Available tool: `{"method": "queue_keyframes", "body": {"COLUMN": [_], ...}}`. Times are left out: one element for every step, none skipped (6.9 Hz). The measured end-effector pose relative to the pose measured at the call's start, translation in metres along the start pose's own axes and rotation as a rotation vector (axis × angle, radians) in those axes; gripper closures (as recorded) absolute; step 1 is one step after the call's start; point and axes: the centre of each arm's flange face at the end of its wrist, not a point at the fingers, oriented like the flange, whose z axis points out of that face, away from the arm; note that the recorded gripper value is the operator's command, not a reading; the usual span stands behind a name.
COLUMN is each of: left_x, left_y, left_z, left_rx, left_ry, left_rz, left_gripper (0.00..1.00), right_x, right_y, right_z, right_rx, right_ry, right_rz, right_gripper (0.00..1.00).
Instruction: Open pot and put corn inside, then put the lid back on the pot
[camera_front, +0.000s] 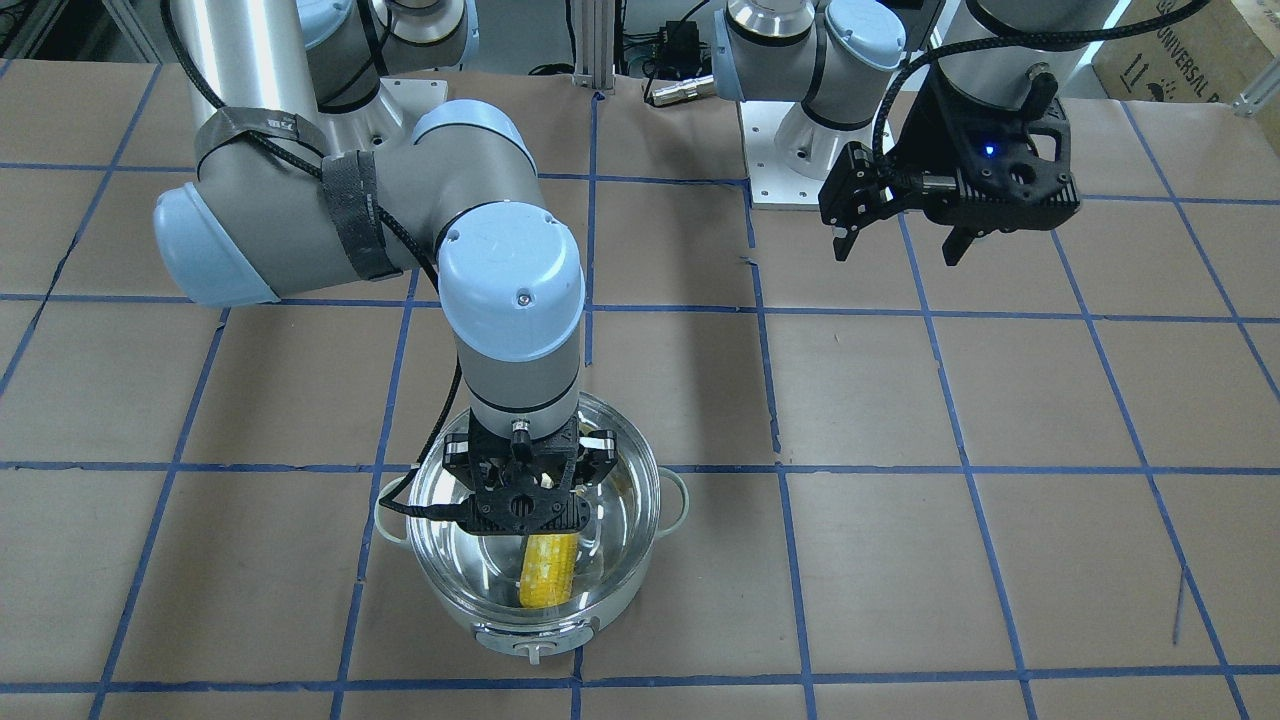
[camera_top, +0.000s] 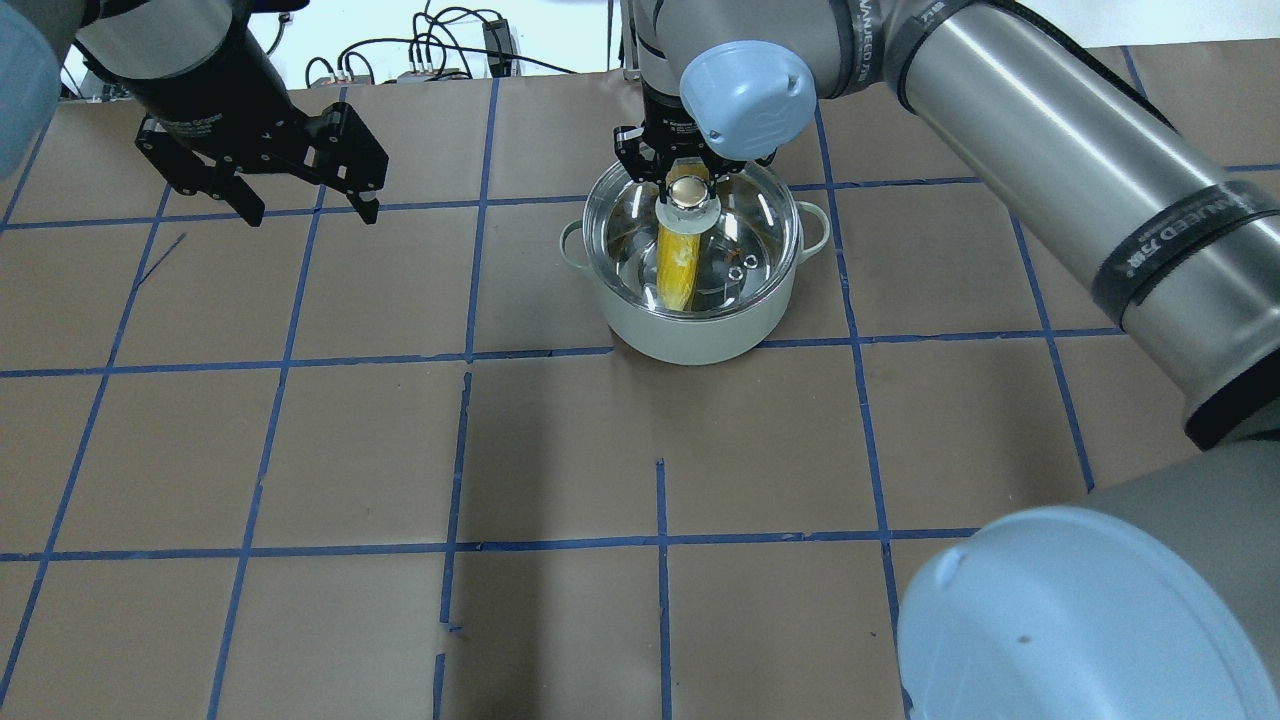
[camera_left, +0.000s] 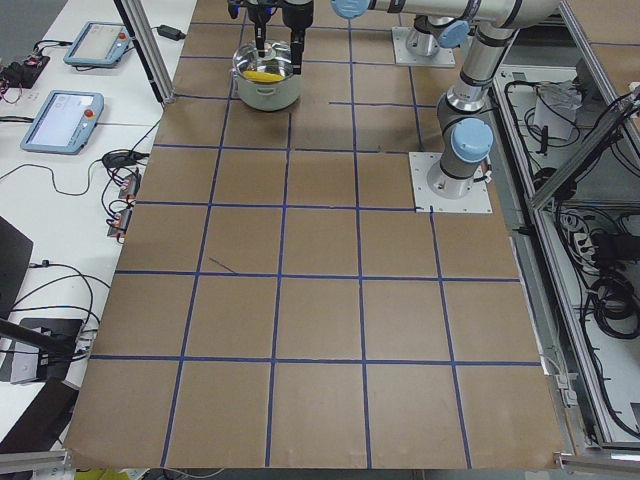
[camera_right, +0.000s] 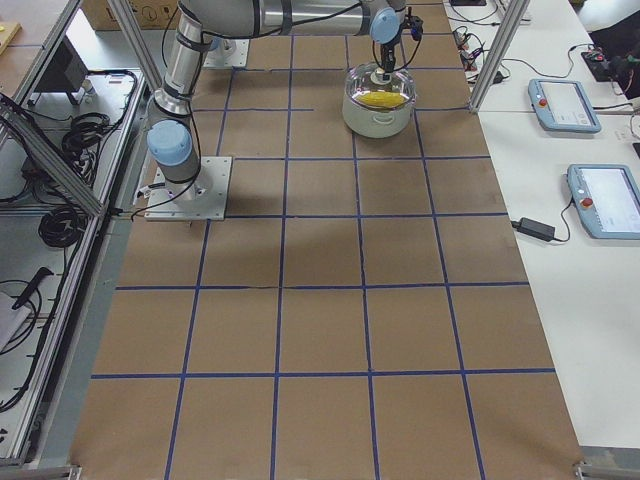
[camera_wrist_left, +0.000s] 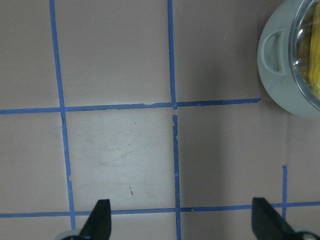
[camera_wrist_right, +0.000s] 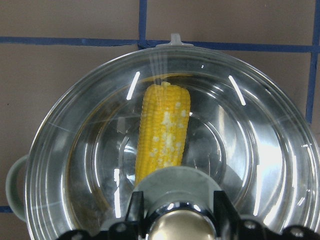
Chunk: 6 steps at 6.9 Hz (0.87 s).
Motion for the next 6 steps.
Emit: {"method": "queue_keyframes", "body": {"left_x": [0.0001,0.0003,0.0003,0.0003,0.0006,0.0008], "left_y": [0.0,0.0001,0.0001,0.0001,0.0002,0.0002], "left_z": [0.0001,0.0001,0.0003,0.0005,0.0005,0.0005], "left_rx": [0.0,0.0,-0.001,-0.001,-0.001,-0.001], "left_ry": [0.0,0.001,0.001,0.001,0.001,0.001], "left_rz": [0.0,0.001,0.001,0.001,0.001,0.001], "left_gripper": [0.0,0.0,0.0,0.0,0.0,0.0], "right_x": [0.0001,0.0003,0.0004,0.0006,0.0011,0.0016], "right_y": [0.0005,0.0009,0.0012,0.0013,0.0012,0.0009], "right_z": [0.0,0.0001,0.0002,0.0002,0.0002,0.0005], "right_rx": [-0.003,-0.006,-0.009,-0.01,-0.01,-0.011], "right_ry": [0.001,0.002,0.003,0.004,0.005,0.004], "right_rz": [-0.001,-0.001,-0.001,-0.001,0.0,0.0], "right_gripper": [0.94,0.94,0.94,0.94,0.92,0.61]}}
